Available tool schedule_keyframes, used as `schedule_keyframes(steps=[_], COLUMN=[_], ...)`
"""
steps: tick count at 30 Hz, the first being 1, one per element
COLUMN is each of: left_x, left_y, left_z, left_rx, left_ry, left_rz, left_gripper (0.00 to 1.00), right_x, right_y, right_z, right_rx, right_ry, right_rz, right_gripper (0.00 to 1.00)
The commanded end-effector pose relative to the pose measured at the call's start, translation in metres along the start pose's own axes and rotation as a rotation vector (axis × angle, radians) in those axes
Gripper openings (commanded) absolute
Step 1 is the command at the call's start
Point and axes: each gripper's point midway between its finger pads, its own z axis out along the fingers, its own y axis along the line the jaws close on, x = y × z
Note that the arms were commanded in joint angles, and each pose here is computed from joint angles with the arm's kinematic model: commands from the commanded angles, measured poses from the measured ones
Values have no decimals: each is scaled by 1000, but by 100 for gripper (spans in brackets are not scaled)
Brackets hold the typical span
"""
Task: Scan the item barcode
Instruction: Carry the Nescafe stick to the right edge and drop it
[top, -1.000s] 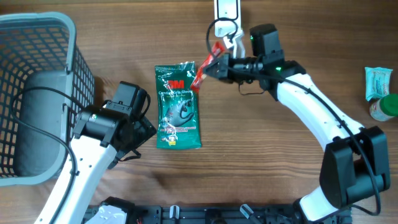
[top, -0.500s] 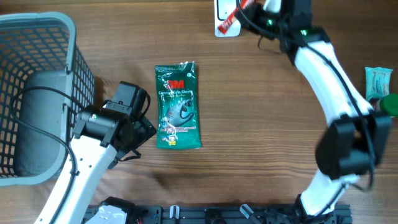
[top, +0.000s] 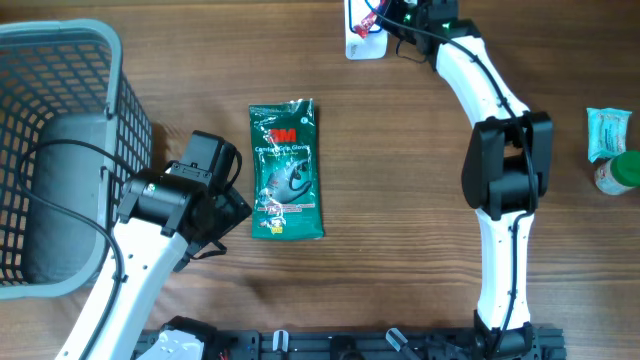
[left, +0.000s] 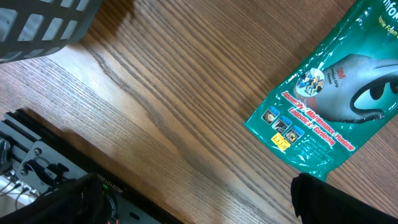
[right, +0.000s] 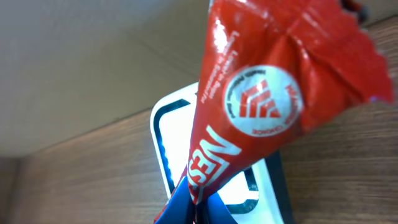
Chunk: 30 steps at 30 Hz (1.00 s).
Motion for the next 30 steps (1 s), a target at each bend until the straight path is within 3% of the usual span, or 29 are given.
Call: schedule_keyframes(steps=[1, 5, 9, 18, 26, 30], left_x=[0, 0, 1, 1, 1, 0], left_y=[0, 0, 0, 0, 0, 0], left_z=[0, 0, 0, 0, 0, 0], left_rx=[-1, -1, -1, -1, -1, -2], left_ry=[-2, -2, -2, -2, -1, -2], left_rz=[-12, -12, -12, -12, -12, -12], left_gripper=[100, 100, 100, 100, 100, 100], right_x=[-22, -28, -58, -127, -118, -92], right_y=[8, 3, -24, -211, -389, -442], right_z=[-3, -16, -64, -219, -342, -361], right_rx=[-2, 27, 147, 629, 942, 980], right_ry=[-70, -40, -48, -190, -251, -165], right_rz=[11, 27, 28, 274, 513, 522], right_gripper=[4, 4, 5, 5, 5, 5])
